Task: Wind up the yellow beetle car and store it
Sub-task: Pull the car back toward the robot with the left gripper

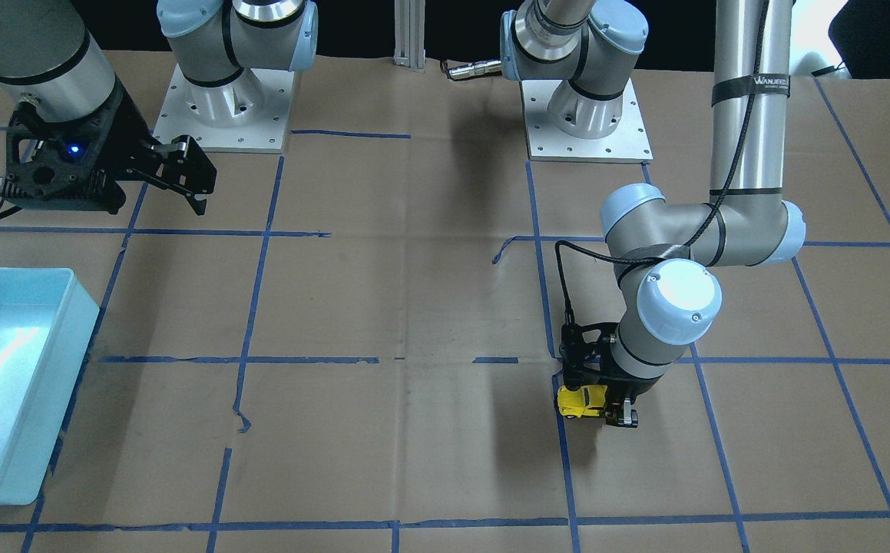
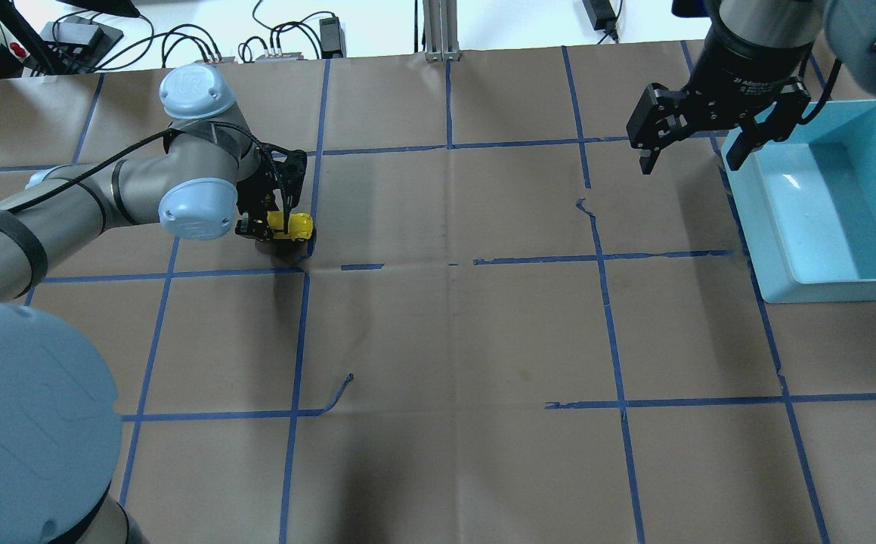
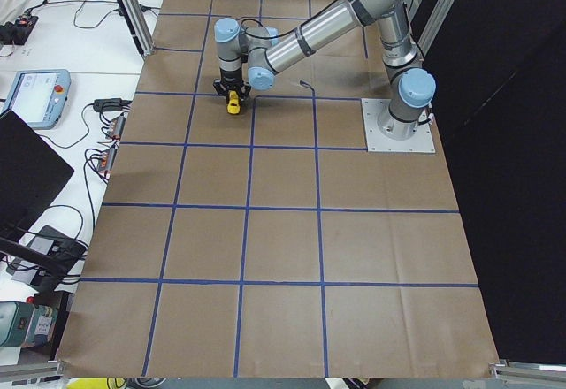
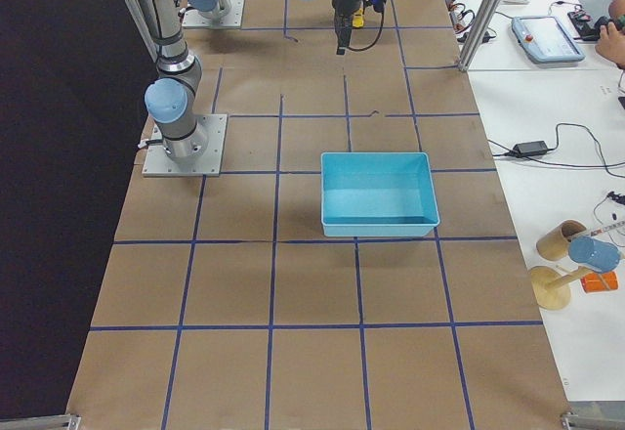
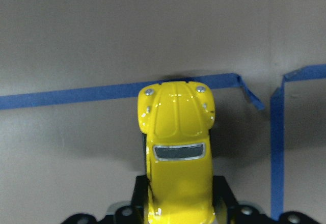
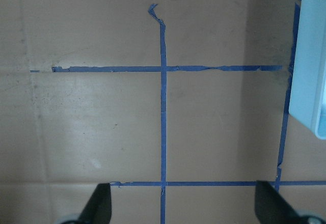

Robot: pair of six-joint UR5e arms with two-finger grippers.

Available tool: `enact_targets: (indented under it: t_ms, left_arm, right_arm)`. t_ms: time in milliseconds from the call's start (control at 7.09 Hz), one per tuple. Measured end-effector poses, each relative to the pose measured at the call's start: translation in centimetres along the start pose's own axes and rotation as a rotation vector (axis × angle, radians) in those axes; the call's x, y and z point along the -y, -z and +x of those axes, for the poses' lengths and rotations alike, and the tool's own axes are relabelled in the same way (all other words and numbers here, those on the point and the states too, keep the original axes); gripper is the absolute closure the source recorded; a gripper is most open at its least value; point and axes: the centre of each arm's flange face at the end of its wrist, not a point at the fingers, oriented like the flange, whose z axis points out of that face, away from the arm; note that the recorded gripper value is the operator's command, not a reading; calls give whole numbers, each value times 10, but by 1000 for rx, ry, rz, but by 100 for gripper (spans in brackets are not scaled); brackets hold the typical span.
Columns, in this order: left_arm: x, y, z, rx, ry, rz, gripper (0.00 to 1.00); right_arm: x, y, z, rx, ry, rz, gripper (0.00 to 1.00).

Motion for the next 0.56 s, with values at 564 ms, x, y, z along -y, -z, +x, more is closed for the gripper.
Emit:
enact_targets:
  t_ms: [564]
  left_arm:
    - [1, -8, 0, -14, 3, 6, 68]
  right_arm:
    - [0, -1, 0, 0, 0, -1, 0]
